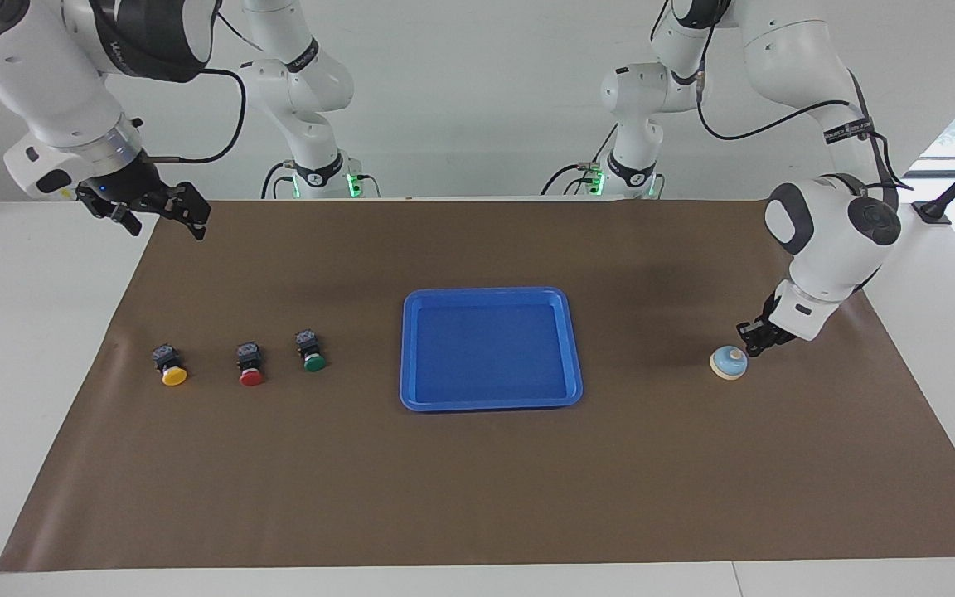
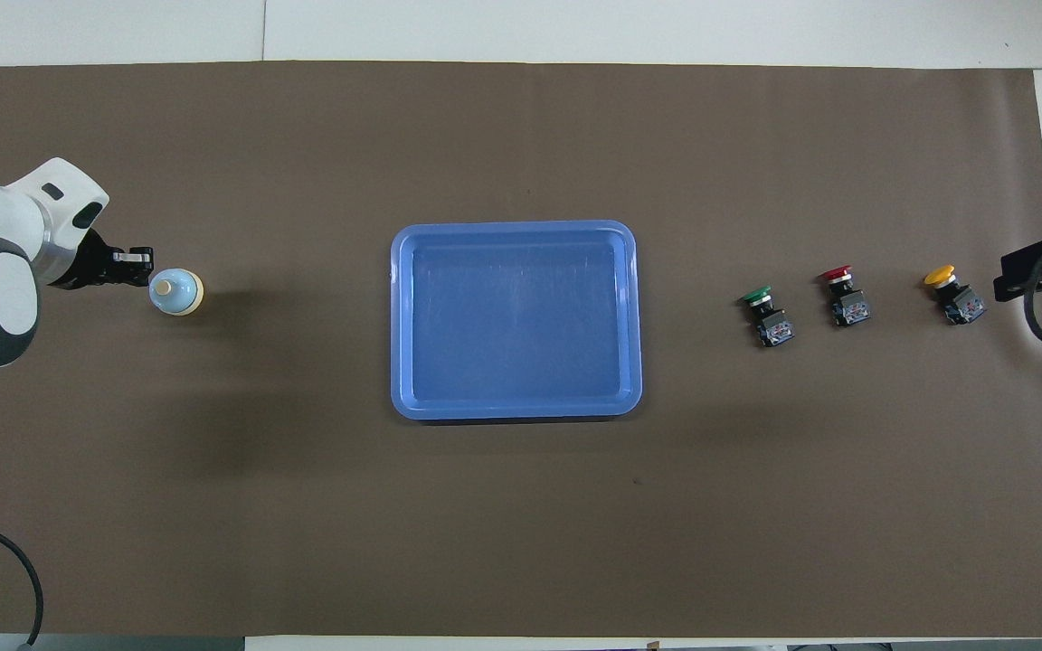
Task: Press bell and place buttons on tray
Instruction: 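Move the left gripper down onto the bell and press it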
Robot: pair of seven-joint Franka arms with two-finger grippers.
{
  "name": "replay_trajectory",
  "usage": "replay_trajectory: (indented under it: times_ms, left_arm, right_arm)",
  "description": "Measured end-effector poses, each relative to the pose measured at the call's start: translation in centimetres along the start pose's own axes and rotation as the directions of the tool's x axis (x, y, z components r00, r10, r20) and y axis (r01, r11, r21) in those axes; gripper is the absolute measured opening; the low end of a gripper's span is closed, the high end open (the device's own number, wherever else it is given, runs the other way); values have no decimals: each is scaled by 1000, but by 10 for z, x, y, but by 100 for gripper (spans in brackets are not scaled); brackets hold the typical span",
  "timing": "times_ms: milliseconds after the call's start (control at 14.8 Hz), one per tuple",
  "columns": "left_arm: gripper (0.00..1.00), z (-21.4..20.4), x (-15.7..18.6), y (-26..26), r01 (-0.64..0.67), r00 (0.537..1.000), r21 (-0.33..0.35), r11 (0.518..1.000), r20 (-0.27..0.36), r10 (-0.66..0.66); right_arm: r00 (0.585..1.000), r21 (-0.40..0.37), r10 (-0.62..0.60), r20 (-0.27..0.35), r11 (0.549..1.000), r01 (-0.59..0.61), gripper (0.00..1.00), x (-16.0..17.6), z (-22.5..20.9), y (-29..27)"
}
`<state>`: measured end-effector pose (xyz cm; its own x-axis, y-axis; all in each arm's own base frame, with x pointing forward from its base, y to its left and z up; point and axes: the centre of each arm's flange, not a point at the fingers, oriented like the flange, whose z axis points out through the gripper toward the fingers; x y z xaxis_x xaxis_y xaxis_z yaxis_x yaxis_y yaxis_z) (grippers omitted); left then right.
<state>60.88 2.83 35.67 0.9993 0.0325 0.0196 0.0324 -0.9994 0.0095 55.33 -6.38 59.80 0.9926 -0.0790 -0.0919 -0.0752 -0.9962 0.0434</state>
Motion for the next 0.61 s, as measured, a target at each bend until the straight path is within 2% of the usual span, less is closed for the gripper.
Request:
replay_trajectory:
  times_ms: [338,608]
  left_arm:
    - [1,7,-3,4,-6,1000,-1,1000,5,6]
    - [1,17,-10,5,-7,1000,0,1000,-21,7]
  right_arm:
    - [998,30,-15,-67,999,17,100,8,25,-12]
    - [996,38,-24,-84,999,27,100,10,41,-20]
